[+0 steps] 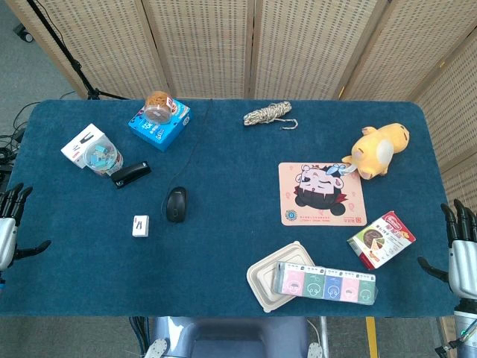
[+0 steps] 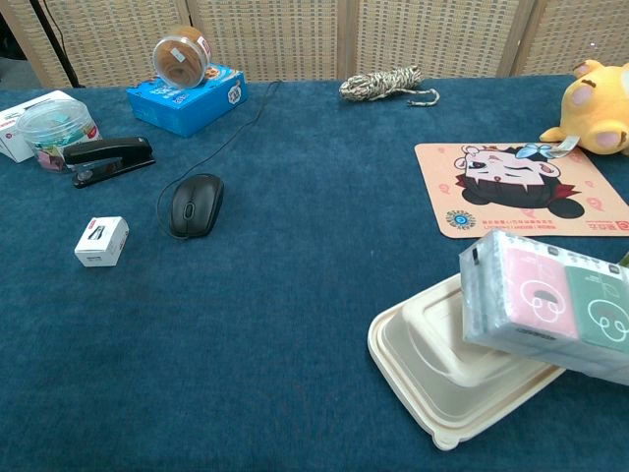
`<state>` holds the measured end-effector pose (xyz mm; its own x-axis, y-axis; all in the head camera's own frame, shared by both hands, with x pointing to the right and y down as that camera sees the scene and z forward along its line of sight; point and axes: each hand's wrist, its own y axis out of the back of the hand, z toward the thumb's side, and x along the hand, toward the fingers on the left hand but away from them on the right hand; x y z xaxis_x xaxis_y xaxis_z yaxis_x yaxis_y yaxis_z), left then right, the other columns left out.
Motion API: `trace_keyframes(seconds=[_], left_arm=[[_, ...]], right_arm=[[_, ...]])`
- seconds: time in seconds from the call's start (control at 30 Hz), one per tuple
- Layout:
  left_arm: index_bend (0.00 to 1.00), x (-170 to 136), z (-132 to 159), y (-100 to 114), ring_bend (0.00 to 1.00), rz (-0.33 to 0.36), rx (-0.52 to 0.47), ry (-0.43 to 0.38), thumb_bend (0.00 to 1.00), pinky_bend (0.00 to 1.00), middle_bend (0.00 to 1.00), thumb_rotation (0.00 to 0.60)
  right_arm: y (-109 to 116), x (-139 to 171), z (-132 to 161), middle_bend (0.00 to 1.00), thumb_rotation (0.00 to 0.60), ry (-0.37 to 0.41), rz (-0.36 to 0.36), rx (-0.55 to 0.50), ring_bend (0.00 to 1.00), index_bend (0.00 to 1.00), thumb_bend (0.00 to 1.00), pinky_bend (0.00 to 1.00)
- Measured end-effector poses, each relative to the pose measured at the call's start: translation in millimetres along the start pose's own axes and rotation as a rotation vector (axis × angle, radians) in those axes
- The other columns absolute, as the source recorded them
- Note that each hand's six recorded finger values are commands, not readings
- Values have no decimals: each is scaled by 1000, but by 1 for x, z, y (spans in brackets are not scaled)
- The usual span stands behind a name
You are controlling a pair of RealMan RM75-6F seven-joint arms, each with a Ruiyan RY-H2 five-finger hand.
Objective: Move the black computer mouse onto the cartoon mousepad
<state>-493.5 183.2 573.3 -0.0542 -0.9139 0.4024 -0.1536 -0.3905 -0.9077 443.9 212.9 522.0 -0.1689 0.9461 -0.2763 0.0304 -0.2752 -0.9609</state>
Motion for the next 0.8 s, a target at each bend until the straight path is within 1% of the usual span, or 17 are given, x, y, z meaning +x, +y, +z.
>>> trace_keyframes(seconds=[0.27, 0.43, 0.6, 0.67, 0.8], left_arm=[[0, -4, -1, 0, 0, 0, 6, -1, 0, 0, 0, 600], [0, -5, -1, 0, 0, -4, 3, 15, 0, 0, 0, 600], [0, -3, 2, 4, 0, 16, 17, 18, 0, 0, 0, 600], [0, -1, 8, 4, 0, 20, 21, 4, 0, 0, 0, 600], [0, 9, 27, 4, 0, 19, 59, -66, 0, 0, 0, 600]], right_arm=[[6, 4, 0, 0, 600, 3, -11, -12, 0, 0, 0, 0], [7, 4, 0, 0, 600, 5, -19, 0, 0, 0, 0, 0], [7, 4, 1, 0, 600, 7, -27, 20, 0, 0, 0, 0], [6, 3, 1, 0, 600, 7, -28, 22, 0, 0, 0, 0], [5, 2, 2, 0, 600, 6, -28, 21, 0, 0, 0, 0]])
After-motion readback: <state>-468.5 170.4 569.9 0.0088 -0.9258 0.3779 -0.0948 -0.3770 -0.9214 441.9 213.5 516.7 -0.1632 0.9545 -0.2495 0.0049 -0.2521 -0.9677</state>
